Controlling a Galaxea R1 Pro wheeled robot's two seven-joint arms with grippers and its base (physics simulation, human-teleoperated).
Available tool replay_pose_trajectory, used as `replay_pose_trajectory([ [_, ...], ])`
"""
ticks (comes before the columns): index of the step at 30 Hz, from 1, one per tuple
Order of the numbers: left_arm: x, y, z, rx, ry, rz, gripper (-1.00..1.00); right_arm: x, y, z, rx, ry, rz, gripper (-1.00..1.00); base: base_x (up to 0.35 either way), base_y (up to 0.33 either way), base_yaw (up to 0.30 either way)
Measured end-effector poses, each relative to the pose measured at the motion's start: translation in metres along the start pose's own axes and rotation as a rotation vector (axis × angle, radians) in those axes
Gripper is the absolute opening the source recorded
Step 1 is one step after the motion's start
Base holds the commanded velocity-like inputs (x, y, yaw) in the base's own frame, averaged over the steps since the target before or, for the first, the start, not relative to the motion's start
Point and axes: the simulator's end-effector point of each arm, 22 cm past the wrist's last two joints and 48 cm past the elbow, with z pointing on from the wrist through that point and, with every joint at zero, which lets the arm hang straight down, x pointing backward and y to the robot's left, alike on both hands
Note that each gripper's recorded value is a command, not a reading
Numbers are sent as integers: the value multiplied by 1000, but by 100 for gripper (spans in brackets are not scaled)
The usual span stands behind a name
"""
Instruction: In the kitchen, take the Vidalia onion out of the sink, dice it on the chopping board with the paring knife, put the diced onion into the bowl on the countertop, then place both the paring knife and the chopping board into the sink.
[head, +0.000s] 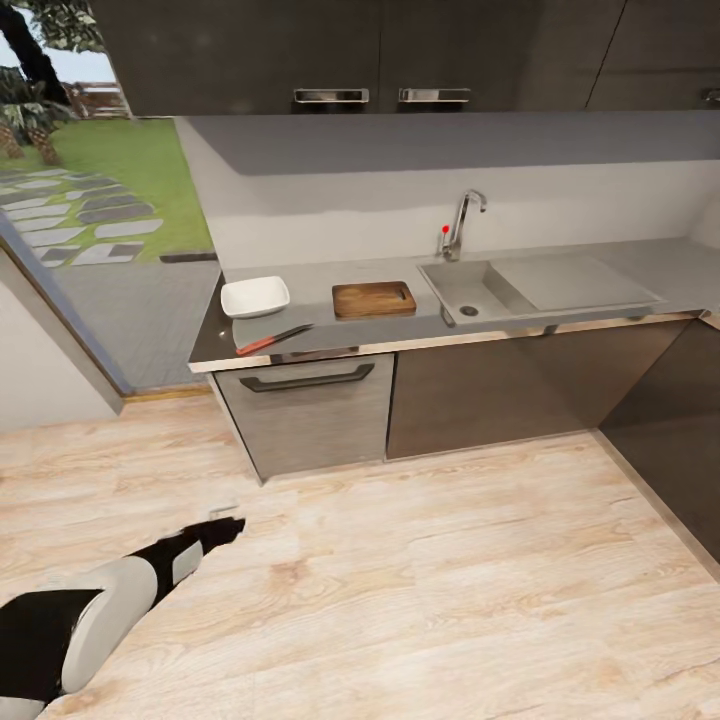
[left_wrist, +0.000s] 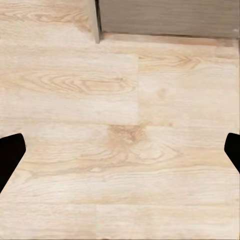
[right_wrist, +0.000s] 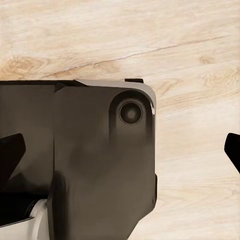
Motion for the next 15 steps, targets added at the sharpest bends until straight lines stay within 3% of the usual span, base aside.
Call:
replay_pose_trajectory([
  [5,64,10,-4,-12,48,12,100,0,0,0,0,0,0,100,0,0,0],
  [7,90,12,-8,-13,44,19,100,0,0,0,0,0,0,100,0,0,0],
  [13,142,22,-32,-25,-126,48,100,-6,17,1,-20,-18,18,100,0,0,0],
  [15,159,27,-41,-31,-147,55,100,-9,20,1,-22,-26,23,100,0,0,0],
])
